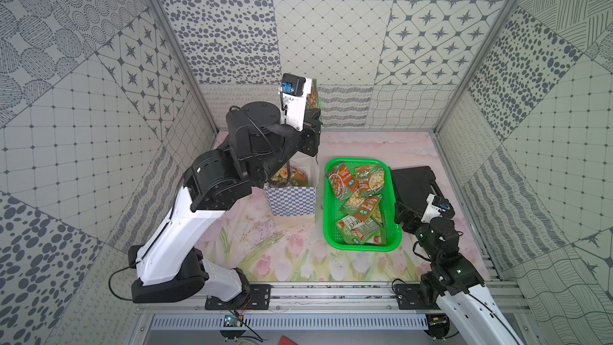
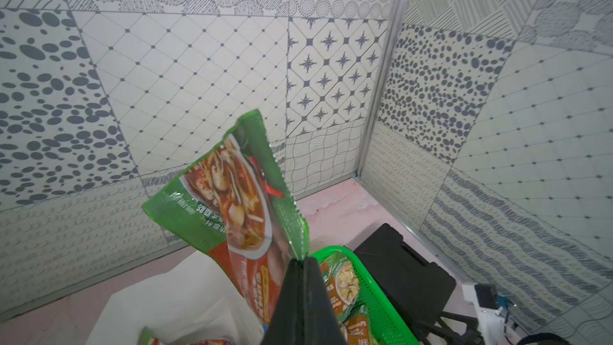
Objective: Place the condiment packets inside the bag
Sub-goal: Place the condiment packet in the paper bag, then adjust the condiment packet in the storage box.
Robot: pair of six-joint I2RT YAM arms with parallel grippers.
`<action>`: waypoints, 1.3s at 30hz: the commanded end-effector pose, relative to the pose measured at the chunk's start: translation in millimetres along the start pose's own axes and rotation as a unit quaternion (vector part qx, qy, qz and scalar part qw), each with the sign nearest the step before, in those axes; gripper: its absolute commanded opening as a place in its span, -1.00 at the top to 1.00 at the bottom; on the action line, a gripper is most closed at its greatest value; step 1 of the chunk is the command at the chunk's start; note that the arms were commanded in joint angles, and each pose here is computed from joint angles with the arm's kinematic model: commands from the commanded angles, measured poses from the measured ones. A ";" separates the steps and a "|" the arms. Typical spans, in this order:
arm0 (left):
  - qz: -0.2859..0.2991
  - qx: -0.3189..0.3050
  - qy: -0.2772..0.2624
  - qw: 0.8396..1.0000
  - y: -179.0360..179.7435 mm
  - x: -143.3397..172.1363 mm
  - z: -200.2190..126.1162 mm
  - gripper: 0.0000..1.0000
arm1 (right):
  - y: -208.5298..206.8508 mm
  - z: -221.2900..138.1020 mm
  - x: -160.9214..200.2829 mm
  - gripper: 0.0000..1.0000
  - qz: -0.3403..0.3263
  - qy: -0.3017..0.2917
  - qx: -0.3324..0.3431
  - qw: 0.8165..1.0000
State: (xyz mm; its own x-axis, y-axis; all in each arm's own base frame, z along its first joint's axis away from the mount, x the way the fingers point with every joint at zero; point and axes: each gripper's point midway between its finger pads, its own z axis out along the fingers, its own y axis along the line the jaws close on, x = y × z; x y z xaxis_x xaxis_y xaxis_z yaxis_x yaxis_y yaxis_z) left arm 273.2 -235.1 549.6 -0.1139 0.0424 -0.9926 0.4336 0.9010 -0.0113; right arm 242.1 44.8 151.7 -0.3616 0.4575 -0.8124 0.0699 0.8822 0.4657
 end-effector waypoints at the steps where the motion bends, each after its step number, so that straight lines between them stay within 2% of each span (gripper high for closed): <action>1: 0.026 -0.105 0.036 0.993 47.7 32.5 15.9 1.00 | 15.1 -1.3 -13.8 -0.93 -0.006 -0.017 -0.029 0.999; 7: -0.012 -0.118 0.111 0.987 71.6 90.3 40.5 1.00 | 23.4 3.0 -10.5 -0.94 -0.010 0.000 -0.046 0.999; 12: -0.050 -0.134 0.179 0.973 91.0 137.5 47.5 1.00 | 27.5 7.5 -6.7 -0.94 -0.012 0.014 -0.052 0.998; 13: -0.054 -0.136 0.191 0.971 93.3 145.3 47.0 0.75 | 28.1 7.8 -6.8 -0.93 -0.011 0.015 -0.053 0.998; 14: -0.056 -0.136 0.202 0.968 93.8 152.1 46.1 0.28 | 28.2 8.2 -6.0 -0.94 -0.012 0.017 -0.053 0.998; 15: -0.059 -0.134 0.212 0.966 93.1 157.0 44.2 -0.10 | 27.6 8.6 -5.8 -0.93 -0.011 0.017 -0.052 0.998; 17: -0.071 -0.129 0.225 0.963 90.9 163.0 37.8 -0.59 | 26.6 9.8 -4.3 -0.94 -0.012 0.020 -0.050 0.999; 18: -0.078 -0.126 0.226 0.963 90.3 164.2 34.1 -0.65 | 26.4 10.1 -3.9 -0.94 -0.012 0.020 -0.049 0.999; 22: -0.102 -0.094 0.208 0.968 75.1 158.6 17.9 -0.81 | 26.3 10.5 -4.6 -0.93 -0.012 0.020 -0.048 0.999; 27: -0.048 -0.055 0.188 0.979 31.5 147.9 9.3 -0.98 | 24.0 9.9 -5.9 -0.93 -0.013 0.018 -0.041 0.999; 31: -0.005 -0.031 0.188 0.982 -4.3 150.4 11.7 -0.99 | 18.3 6.8 -9.5 -0.94 -0.014 0.009 -0.025 1.000; 39: 0.039 0.030 0.223 0.974 -73.9 181.8 27.6 -0.99 | -2.1 -5.0 -20.3 -0.93 -0.008 -0.025 0.026 0.999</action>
State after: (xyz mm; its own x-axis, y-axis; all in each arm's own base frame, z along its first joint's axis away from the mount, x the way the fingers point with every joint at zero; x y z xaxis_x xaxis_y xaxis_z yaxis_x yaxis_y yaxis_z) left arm 250.8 -275.5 370.7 -0.4749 0.2799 -0.8344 0.4746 0.8798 0.0250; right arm 245.5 46.3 152.4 -0.3805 0.4370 -0.8150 0.0710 0.8925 0.4454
